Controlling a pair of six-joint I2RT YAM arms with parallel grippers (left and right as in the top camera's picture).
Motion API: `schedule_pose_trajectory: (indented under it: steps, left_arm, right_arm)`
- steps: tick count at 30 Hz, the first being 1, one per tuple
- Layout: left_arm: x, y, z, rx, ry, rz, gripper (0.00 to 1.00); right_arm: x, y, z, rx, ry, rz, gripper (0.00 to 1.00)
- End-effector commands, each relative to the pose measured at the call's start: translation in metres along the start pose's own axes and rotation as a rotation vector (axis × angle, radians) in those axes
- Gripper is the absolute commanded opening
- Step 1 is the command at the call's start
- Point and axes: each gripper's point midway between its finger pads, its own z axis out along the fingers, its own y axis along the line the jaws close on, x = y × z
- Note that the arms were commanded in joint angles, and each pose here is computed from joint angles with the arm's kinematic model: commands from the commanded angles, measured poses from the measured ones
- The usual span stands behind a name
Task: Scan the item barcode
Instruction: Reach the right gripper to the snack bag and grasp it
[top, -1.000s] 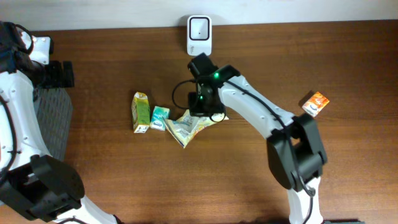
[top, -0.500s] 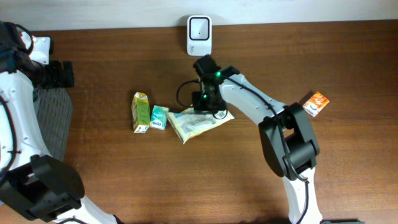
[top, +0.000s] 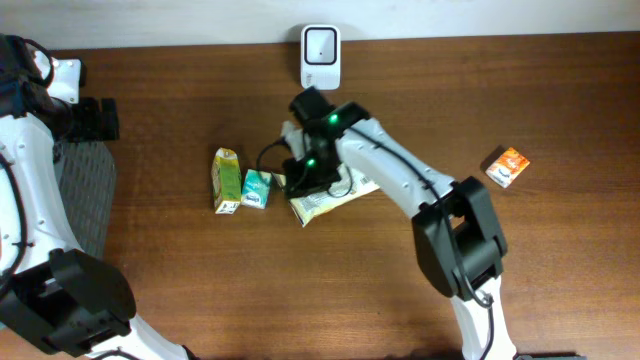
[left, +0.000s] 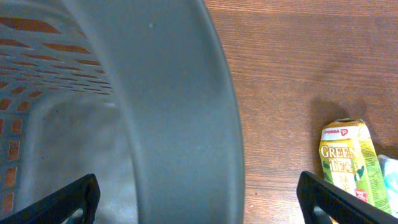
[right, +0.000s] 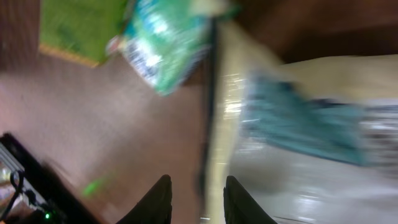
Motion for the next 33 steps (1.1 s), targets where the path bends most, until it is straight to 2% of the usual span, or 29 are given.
schedule_pose_trajectory:
  steps: [1,3,8,12,19,21,24,28,31,33]
  left_arm:
    - [0.002,-0.001,0.002,0.009,0.006,0.013,0.99]
    - [0.002,-0.001,0.002,0.009,0.006,0.013,0.99]
    - [0.002,-0.001,0.002,0.009,0.006,0.013,0.99]
    - [0.002,-0.001,0.002,0.009,0.006,0.013,0.99]
    - [0.002,-0.001,0.002,0.009,0.006,0.013,0.99]
    - [0.002,-0.001,0.002,0.009,0.006,0.013,0.99]
    - [0.002,-0.001,0.002,0.009,0.006,0.013,0.99]
    - [0.002,-0.001,0.002,0.009,0.006,0.013,0.99]
    - [0.002,-0.001,0.002,0.009,0.006,0.013,0.99]
    - [0.002,-0.001,0.002,0.009,0.006,0.013,0.99]
  right_arm:
    - [0.005,0.007,0.008,0.051,0.018,-0.015,0.29]
    - [0.013,-0.019,0.011,0.203,0.032,0.067,0.29]
    - [0.036,-0.040,0.021,0.257,0.105,0.110,0.32]
    - [0.052,-0.093,-0.006,0.410,0.154,0.233,0.35]
    - [0.050,-0.213,-0.070,0.581,0.063,0.467,0.35]
    - [0.053,-0.238,-0.084,0.547,0.031,0.546,0.35]
    - [0.025,-0.217,-0.092,0.267,-0.049,0.470,0.35]
    - [-0.043,-0.135,-0.089,-0.048,-0.240,0.227,0.36]
    - [-0.074,-0.129,-0.063,0.085,-0.327,0.294,0.36]
    - [-0.073,-0.103,-0.031,0.085,-0.286,0.259,0.37]
